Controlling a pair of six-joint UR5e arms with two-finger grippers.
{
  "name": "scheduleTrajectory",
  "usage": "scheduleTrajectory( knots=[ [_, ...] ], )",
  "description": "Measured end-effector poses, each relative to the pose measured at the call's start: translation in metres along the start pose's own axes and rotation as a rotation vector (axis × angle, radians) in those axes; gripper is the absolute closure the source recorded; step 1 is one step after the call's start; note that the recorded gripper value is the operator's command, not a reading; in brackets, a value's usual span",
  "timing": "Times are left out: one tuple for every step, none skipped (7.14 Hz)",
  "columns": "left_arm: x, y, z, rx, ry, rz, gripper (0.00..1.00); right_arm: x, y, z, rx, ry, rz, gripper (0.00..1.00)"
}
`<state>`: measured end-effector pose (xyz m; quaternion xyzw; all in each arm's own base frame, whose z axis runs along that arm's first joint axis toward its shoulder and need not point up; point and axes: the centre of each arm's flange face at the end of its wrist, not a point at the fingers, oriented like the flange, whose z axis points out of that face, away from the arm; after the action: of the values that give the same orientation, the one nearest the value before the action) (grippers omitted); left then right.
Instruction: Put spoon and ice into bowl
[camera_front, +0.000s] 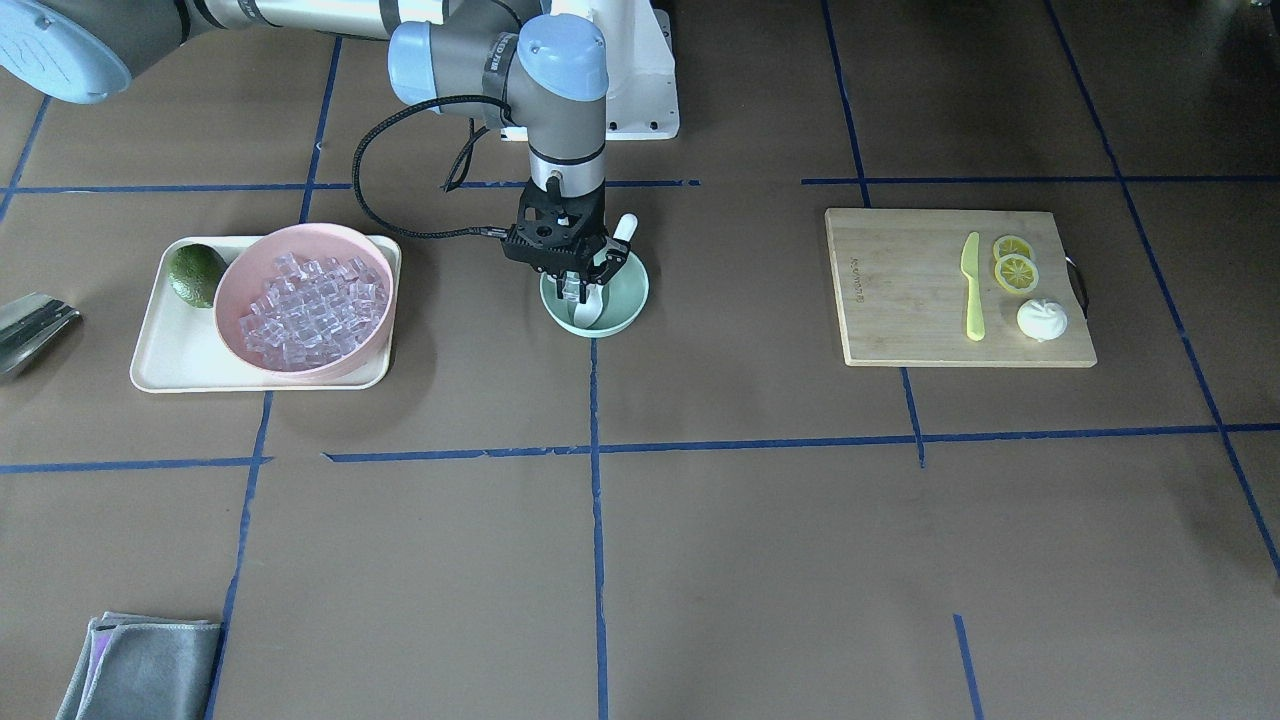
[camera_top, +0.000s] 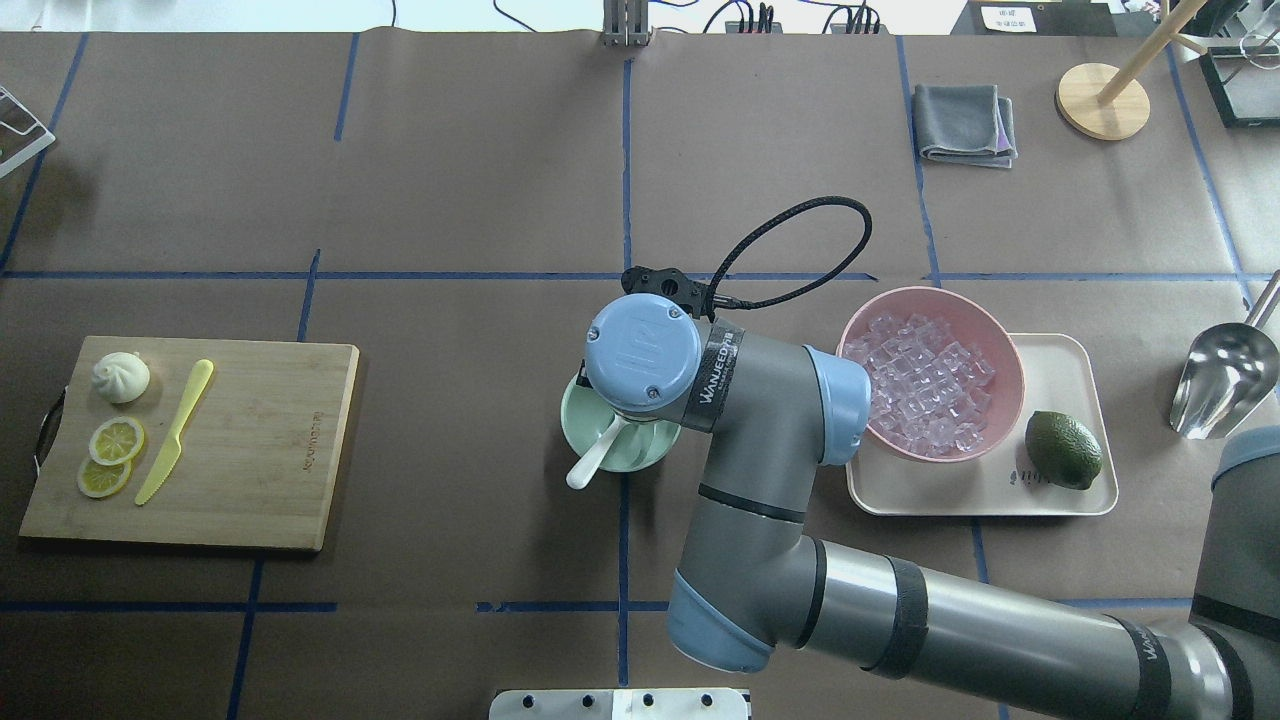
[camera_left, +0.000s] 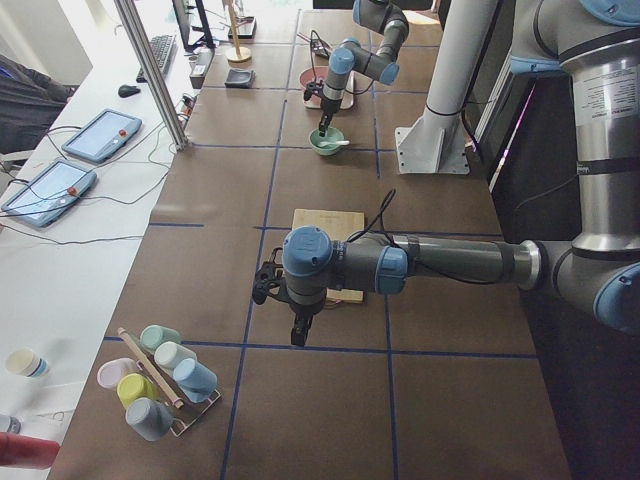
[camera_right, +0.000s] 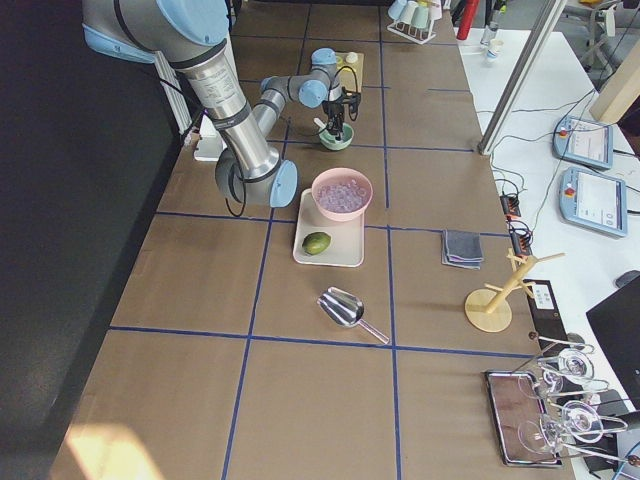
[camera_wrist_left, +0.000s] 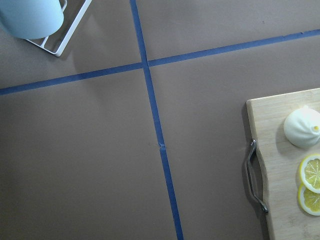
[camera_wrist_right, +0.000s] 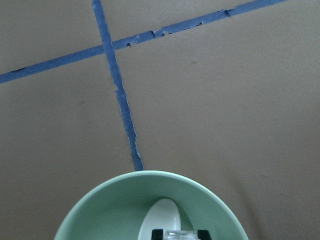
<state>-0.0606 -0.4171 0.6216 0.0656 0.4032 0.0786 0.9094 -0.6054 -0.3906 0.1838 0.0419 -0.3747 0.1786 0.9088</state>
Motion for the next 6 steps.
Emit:
scheduleTrajectory(
  knots=[
    [-0.0006, 0.0000, 0.0005, -0.001, 0.000, -0.001, 0.00, -0.0013, 0.0026, 0.0004, -0.002, -0.002, 0.015, 0.92],
    [-0.0007, 0.0000, 0.0006, -0.001, 0.000, -0.001, 0.00, -0.0029, 0.0051, 0.0004, -0.005, -0.004, 0.028, 0.90],
    [-0.0008, 0.0000, 0.0007, -0.001, 0.000, -0.001, 0.00, -0.0048, 0.0074, 0.0002, -0.007, -0.005, 0.041, 0.82],
    [-0.0008, 0.0000, 0.0007, -0.001, 0.000, -0.001, 0.00, -0.0060, 0.0096, 0.0009, -0.008, -0.005, 0.049, 0.38],
    [-0.0008, 0.0000, 0.0007, -0.001, 0.000, -0.001, 0.00, -0.0063, 0.0109, 0.0013, -0.009, -0.004, 0.055, 0.01],
    [-0.0005, -0.0001, 0.0005, -0.001, 0.000, -0.001, 0.00, -0.0069, 0.0113, 0.0009, -0.010, -0.005, 0.060, 0.00]
  ],
)
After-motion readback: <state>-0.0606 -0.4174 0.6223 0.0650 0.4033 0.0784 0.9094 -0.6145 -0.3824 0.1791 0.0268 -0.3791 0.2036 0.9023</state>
